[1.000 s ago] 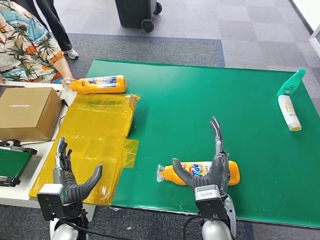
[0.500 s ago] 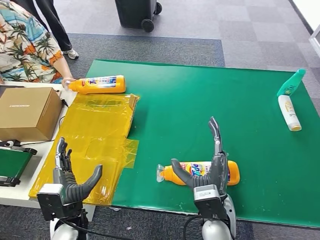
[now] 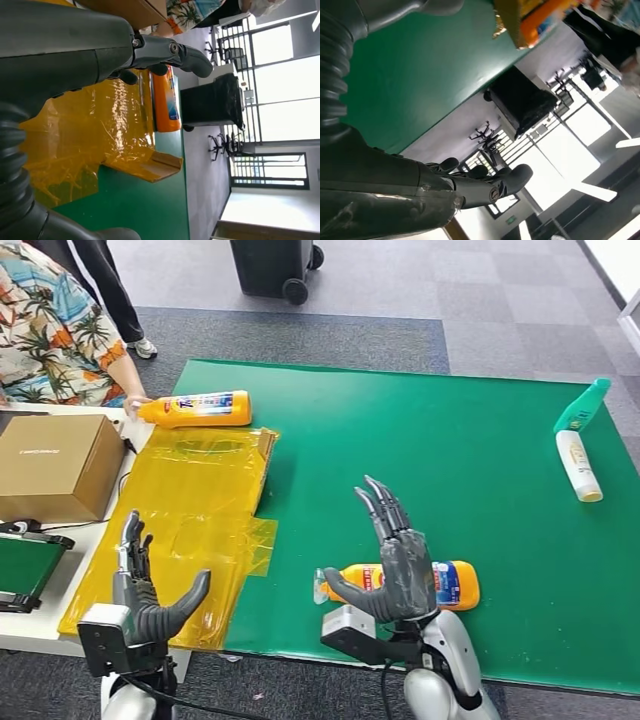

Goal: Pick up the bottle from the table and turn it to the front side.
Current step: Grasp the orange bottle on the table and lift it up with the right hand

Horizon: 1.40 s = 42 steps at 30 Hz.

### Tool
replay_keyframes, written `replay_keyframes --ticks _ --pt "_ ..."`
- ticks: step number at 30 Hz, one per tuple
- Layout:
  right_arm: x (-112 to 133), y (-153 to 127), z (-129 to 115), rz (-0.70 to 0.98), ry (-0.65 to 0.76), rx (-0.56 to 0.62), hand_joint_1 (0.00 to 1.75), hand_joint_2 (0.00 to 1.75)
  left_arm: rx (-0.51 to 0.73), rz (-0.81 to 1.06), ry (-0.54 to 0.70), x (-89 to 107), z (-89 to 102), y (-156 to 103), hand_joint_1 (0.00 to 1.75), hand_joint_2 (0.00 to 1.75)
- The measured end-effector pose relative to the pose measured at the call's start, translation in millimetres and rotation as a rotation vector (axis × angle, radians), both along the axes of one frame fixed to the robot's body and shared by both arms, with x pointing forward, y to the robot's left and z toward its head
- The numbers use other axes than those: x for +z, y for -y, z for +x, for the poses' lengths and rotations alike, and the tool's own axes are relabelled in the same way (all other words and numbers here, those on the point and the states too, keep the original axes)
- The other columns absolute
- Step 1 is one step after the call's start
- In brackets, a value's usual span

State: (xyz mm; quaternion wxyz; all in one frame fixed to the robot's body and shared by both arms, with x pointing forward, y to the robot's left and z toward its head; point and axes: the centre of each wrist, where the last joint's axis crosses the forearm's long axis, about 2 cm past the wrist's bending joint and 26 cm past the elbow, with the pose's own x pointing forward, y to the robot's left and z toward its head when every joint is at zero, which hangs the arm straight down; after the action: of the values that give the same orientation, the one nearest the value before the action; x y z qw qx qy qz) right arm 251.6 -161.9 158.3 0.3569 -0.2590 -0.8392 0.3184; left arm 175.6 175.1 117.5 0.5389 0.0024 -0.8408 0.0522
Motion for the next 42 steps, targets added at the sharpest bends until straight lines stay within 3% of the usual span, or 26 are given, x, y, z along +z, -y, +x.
replay_keyframes --ticks 9,17,30,42 --pt "8.1 49.7 80.8 -0.568 -0.185 0.009 0.0 1.75 -0.036 0.016 -0.002 1.1 5.7 -6.0 0.0 1.75" --pt "16.4 86.6 128.8 -0.801 -0.334 -0.051 0.0 1.75 -0.017 0.009 0.007 1.7 8.6 -9.2 0.0 1.75" --pt "25.5 125.5 160.4 -1.076 -0.523 -0.252 0.0 1.75 0.036 0.004 0.0 0.5 9.6 -15.0 0.0 1.75" --pt "33.4 152.6 161.2 -1.198 -0.505 -0.428 0.0 1.75 0.076 0.003 -0.015 -2.0 7.0 -19.1 0.0 1.75"
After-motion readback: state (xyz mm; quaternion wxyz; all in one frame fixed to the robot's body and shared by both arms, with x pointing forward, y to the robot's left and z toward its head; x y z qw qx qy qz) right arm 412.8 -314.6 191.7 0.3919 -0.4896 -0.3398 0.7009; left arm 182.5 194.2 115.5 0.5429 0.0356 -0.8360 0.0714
